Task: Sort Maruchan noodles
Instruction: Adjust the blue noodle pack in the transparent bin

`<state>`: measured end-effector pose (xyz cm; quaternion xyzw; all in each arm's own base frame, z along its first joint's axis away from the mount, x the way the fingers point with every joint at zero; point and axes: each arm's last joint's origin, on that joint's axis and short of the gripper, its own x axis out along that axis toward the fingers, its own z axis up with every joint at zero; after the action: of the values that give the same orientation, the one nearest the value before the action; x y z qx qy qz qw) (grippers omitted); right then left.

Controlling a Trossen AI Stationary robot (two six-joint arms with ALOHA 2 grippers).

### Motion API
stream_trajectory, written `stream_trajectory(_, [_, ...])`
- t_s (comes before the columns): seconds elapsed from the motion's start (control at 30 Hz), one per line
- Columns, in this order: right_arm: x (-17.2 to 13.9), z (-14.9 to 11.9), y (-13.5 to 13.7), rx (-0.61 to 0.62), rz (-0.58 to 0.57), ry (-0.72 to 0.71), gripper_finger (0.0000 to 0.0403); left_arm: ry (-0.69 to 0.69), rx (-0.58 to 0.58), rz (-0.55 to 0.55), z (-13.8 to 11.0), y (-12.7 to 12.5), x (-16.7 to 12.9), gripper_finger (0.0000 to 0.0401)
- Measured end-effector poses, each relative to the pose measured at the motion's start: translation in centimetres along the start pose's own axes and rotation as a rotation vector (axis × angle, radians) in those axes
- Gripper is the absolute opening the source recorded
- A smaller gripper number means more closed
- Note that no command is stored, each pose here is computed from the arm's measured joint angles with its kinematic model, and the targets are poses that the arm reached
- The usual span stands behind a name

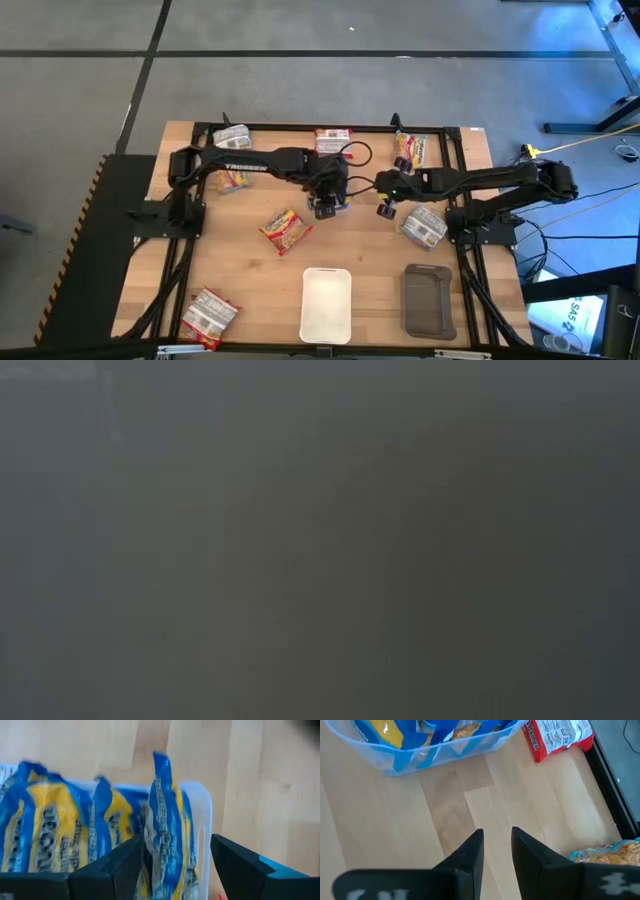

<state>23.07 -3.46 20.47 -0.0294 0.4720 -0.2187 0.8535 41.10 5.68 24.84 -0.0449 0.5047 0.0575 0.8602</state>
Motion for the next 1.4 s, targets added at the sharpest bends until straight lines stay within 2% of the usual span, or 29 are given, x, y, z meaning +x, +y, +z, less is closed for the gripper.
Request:
stream_trajectory(0.07, [0.0,-0.1,0.0,-0.002,-0.001,0.007,0.0076,0.045,-0.003,0.002,-0.5,0.2,0.3,0.0228])
stream_trajectory(0.47, [0.0,-0.1,0.0,-0.002,-0.002,0.015,0.0076,0.087,-0.008,0.018,-0.9,0.4,2.9,0.0203])
stream_trajectory(0.6, [0.0,-0.1,0.0,-0.002,-0.002,0.015,0.0076,0.083,-0.007,0.018,-0.9,0.4,2.9,0.0156])
stream_trajectory(0.9, [0.0,-0.1,0.0,-0.002,0.0,0.013,0.0076,0.082,0.021,0.02,-0.9,0.1,2.9,0.0013])
stream_trajectory(1.03, [0.0,-0.1,0.0,-0.001,0.001,0.011,0.0076,0.071,0.036,0.058,-0.8,-0.3,2.4,0.0009])
stream_trajectory(1.27, [-1.7,0.0,-0.6,0.022,0.007,-0.054,0.0076,-0.013,0.049,0.107,-0.3,-1.8,-1.3,0.0004])
stream_trajectory(1.4, [-2.8,0.0,-1.0,0.036,0.01,-0.097,0.0076,-0.018,0.061,0.119,-0.3,-2.4,-1.5,0.0004])
